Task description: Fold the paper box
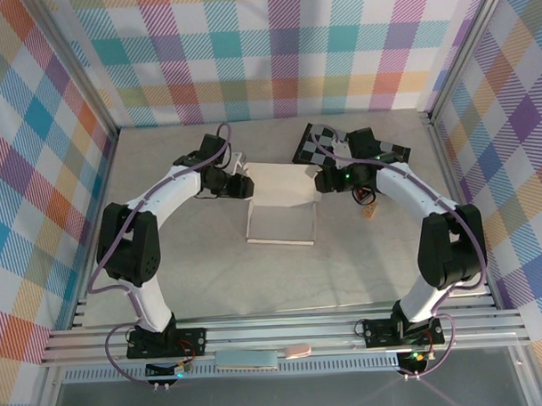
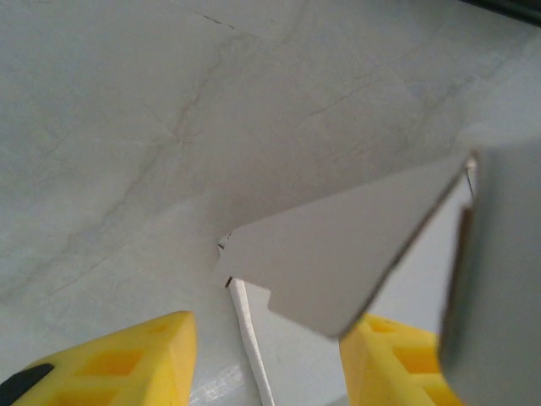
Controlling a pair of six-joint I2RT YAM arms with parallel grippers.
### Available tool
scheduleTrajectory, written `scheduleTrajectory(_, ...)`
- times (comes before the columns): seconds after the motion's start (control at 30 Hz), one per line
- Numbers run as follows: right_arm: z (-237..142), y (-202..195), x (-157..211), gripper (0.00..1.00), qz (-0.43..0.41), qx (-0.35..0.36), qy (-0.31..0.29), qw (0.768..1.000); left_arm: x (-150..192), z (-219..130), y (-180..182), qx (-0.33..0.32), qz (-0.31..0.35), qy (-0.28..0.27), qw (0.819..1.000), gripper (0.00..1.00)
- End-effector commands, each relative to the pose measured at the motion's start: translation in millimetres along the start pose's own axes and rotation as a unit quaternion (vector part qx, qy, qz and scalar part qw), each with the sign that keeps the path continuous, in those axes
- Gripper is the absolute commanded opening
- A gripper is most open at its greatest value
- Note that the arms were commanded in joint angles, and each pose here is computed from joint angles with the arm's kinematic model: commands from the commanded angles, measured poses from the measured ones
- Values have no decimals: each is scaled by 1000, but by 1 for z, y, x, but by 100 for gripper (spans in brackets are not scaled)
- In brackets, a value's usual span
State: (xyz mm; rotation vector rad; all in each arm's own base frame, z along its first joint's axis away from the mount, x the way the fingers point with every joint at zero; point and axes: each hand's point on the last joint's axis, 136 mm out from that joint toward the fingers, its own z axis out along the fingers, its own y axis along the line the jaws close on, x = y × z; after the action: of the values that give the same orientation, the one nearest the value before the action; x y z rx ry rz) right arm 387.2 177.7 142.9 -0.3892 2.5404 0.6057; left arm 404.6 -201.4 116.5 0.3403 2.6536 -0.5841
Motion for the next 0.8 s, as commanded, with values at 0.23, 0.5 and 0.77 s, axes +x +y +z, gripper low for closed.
scheduleTrajectory(0.23, 17, 9, -17, 44, -39, -44, -14, 998, -28, 5, -3, 12, 7, -12, 1000, 38)
scheduleTrajectory(0.5, 22, 5, -14, 31, -38, -25, -8, 999, -26, 9, -8, 18, 3, -7, 1000, 22)
scheduleTrajectory(0.77, 31, 8, -13, 11, -43, 23, -3, 999, -29, 9, -9, -12, -5, -19, 1000, 4)
